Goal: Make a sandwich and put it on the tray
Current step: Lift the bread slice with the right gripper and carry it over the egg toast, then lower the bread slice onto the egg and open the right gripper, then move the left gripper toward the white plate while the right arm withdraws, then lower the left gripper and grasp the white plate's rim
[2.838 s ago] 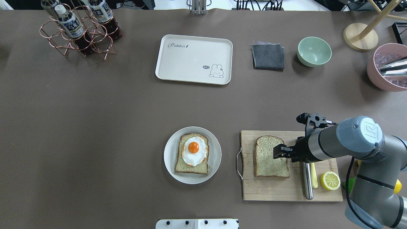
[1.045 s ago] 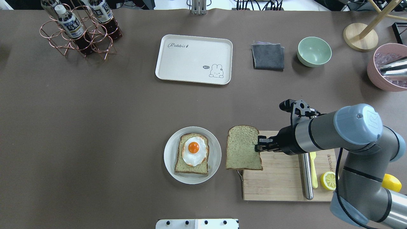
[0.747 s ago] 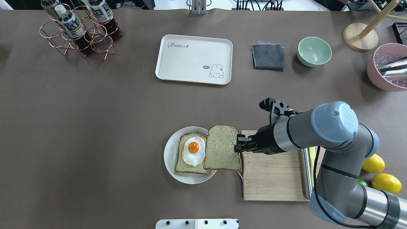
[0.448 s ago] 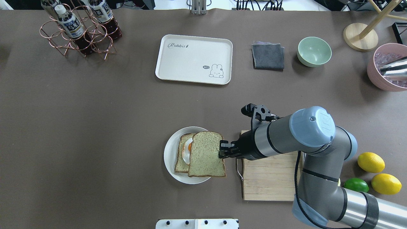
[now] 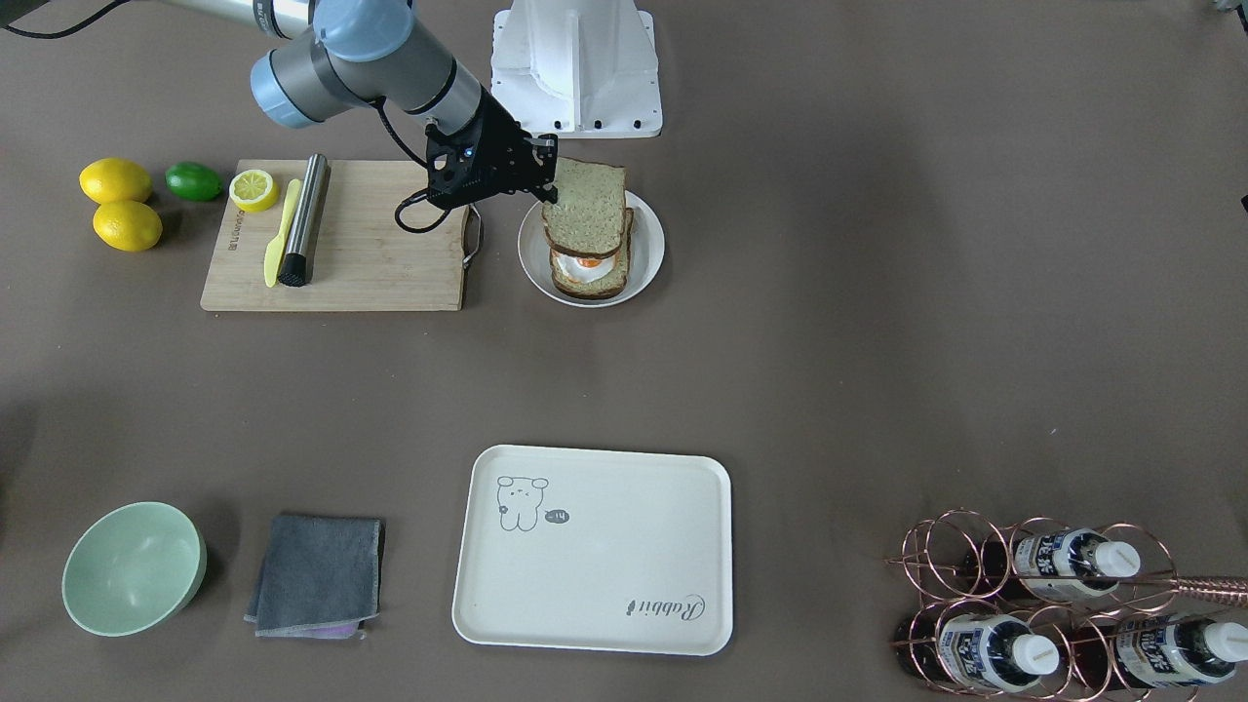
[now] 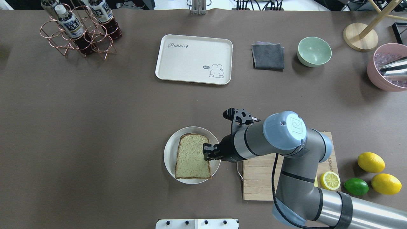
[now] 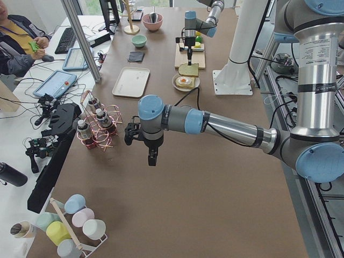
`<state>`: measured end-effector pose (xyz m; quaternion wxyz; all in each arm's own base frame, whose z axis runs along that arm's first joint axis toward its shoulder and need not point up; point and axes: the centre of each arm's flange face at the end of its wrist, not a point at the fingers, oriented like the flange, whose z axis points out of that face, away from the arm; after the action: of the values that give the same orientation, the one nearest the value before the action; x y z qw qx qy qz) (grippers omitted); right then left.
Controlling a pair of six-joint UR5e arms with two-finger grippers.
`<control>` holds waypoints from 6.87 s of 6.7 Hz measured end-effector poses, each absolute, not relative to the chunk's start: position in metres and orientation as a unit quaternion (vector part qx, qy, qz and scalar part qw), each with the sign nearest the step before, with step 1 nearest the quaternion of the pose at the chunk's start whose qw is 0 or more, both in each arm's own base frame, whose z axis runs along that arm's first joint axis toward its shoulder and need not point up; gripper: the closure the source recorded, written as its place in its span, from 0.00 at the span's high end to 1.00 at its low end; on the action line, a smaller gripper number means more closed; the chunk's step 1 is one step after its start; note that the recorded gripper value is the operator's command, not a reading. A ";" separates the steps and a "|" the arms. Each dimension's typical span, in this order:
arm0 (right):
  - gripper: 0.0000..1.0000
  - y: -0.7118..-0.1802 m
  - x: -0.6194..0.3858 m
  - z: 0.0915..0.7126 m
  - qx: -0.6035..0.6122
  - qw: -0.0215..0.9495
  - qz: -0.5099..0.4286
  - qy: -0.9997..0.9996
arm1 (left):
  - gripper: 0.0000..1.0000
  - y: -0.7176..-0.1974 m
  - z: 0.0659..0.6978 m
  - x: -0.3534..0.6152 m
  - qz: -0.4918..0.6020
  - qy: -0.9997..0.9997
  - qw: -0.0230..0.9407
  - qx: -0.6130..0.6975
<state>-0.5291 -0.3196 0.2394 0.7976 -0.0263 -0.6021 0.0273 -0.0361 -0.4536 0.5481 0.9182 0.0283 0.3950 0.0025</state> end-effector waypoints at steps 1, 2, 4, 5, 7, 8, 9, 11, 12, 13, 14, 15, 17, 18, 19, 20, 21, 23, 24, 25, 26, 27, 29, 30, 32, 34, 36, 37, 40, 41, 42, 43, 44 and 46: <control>0.00 -0.323 -0.538 0.238 -0.024 0.799 0.030 -0.600 | 0.98 -0.451 0.549 -0.036 0.002 0.395 0.918 0.028; 0.00 -0.326 -0.545 0.239 -0.023 0.802 0.032 -0.596 | 0.98 -0.449 0.549 -0.036 0.002 0.395 0.918 0.027; 0.00 -0.329 -0.551 0.245 -0.021 0.806 0.037 -0.590 | 0.98 -0.448 0.549 -0.036 0.003 0.395 0.918 0.027; 0.00 -0.330 -0.552 0.249 -0.021 0.808 0.038 -0.588 | 0.98 -0.448 0.549 -0.036 0.002 0.395 0.918 0.027; 0.54 -0.330 -0.552 0.252 -0.021 0.809 0.039 -0.586 | 0.98 -0.451 0.549 -0.036 0.002 0.395 0.918 0.028; 0.69 -0.330 -0.553 0.251 -0.021 0.809 0.039 -0.586 | 0.98 -0.451 0.548 -0.036 0.002 0.395 0.918 0.028; 0.99 -0.330 -0.553 0.251 -0.021 0.809 0.039 -0.587 | 0.98 -0.451 0.549 -0.036 0.002 0.395 0.918 0.028; 0.99 -0.331 -0.553 0.250 -0.018 0.808 0.044 -0.587 | 0.98 -0.449 0.550 -0.036 0.002 0.395 0.918 0.027; 0.99 -0.334 -0.550 0.251 -0.013 0.809 0.048 -0.585 | 0.98 -0.449 0.549 -0.036 0.002 0.396 0.918 0.027; 0.99 -0.342 -0.543 0.253 -0.010 0.811 0.055 -0.583 | 0.98 -0.449 0.547 -0.036 -0.005 0.396 0.918 0.026; 0.99 -0.353 -0.527 0.259 -0.009 0.815 0.064 -0.576 | 0.98 -0.451 0.541 -0.031 -0.021 0.400 0.916 0.030; 1.00 -0.366 -0.501 0.268 -0.015 0.822 0.073 -0.564 | 0.98 -0.453 0.532 -0.012 -0.030 0.412 0.910 0.040; 1.00 -0.391 -0.452 0.285 -0.021 0.832 0.075 -0.549 | 0.97 -0.450 0.512 0.054 -0.019 0.445 0.894 0.052; 1.00 -0.400 -0.427 0.300 -0.017 0.838 0.064 -0.542 | 0.97 -0.445 0.498 0.095 -0.012 0.466 0.884 0.048; 1.00 -0.408 -0.400 0.320 -0.016 0.843 0.052 -0.536 | 0.97 -0.439 0.480 0.137 -0.014 0.489 0.872 0.034; 1.00 -0.416 -0.376 0.341 -0.015 0.848 0.042 -0.528 | 0.96 -0.432 0.459 0.183 -0.015 0.509 0.861 0.012; 1.00 -0.424 -0.348 0.366 -0.009 0.855 0.029 -0.518 | 0.96 -0.424 0.431 0.235 -0.018 0.521 0.853 -0.009; 1.00 -0.439 -0.274 0.423 0.006 0.865 0.001 -0.502 | 0.88 -0.396 0.373 0.342 -0.029 0.532 0.846 -0.029; 1.00 -0.441 -0.237 0.450 0.012 0.869 -0.009 -0.495 | 0.81 -0.376 0.352 0.386 -0.026 0.537 0.843 -0.034; 1.00 -0.436 -0.203 0.478 0.018 0.873 -0.018 -0.487 | 0.73 -0.363 0.333 0.420 -0.020 0.543 0.839 -0.041; 1.00 -0.430 -0.179 0.500 0.023 0.877 -0.028 -0.479 | 0.63 -0.363 0.318 0.446 -0.017 0.548 0.835 -0.045; 1.00 -0.424 -0.167 0.514 0.025 0.880 -0.033 -0.474 | 0.58 -0.366 0.309 0.463 -0.014 0.550 0.834 -0.044; 1.00 -0.415 -0.154 0.526 0.023 0.882 -0.031 -0.469 | 0.51 -0.362 0.297 0.496 0.001 0.549 0.836 -0.020; 1.00 -0.412 -0.152 0.529 0.021 0.883 -0.030 -0.468 | 0.51 -0.361 0.296 0.509 0.005 0.545 0.838 -0.009; 1.00 -0.411 -0.152 0.532 0.019 0.884 -0.030 -0.467 | 0.45 -0.357 0.299 0.521 0.009 0.541 0.841 -0.007; 1.00 -0.409 -0.151 0.535 0.016 0.884 -0.029 -0.465 | 0.35 -0.352 0.299 0.532 0.012 0.539 0.842 -0.006; 1.00 -0.409 -0.152 0.537 0.014 0.885 -0.029 -0.465 | 0.01 -0.346 0.296 0.542 0.010 0.538 0.843 0.005; 1.00 -0.409 -0.152 0.537 0.014 0.885 -0.029 -0.465 | 0.00 -0.345 0.296 0.543 0.010 0.537 0.843 0.006; 1.00 -0.406 -0.149 0.535 0.014 0.884 -0.028 -0.467 | 0.00 -0.344 0.298 0.542 0.008 0.537 0.844 0.005; 1.00 -0.406 -0.148 0.532 0.015 0.882 -0.029 -0.471 | 0.00 -0.344 0.297 0.541 0.008 0.539 0.842 0.004; 1.00 -0.406 -0.148 0.529 0.017 0.881 -0.030 -0.473 | 0.00 -0.345 0.295 0.538 0.007 0.545 0.839 0.005; 1.00 -0.405 -0.148 0.526 0.018 0.880 -0.032 -0.474 | 0.00 -0.348 0.293 0.535 0.002 0.553 0.833 0.006; 1.00 -0.405 -0.148 0.523 0.020 0.879 -0.033 -0.475 | 0.00 -0.352 0.292 0.531 -0.006 0.561 0.828 0.006; 1.00 -0.405 -0.148 0.521 0.022 0.879 -0.035 -0.476 | 0.00 -0.371 0.287 0.514 -0.016 0.574 0.819 0.005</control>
<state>-0.1483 -0.4050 0.5214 0.8786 0.0220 -0.4758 -0.0346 0.5144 -0.3709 0.2874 0.8190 0.0050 0.5736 -0.0159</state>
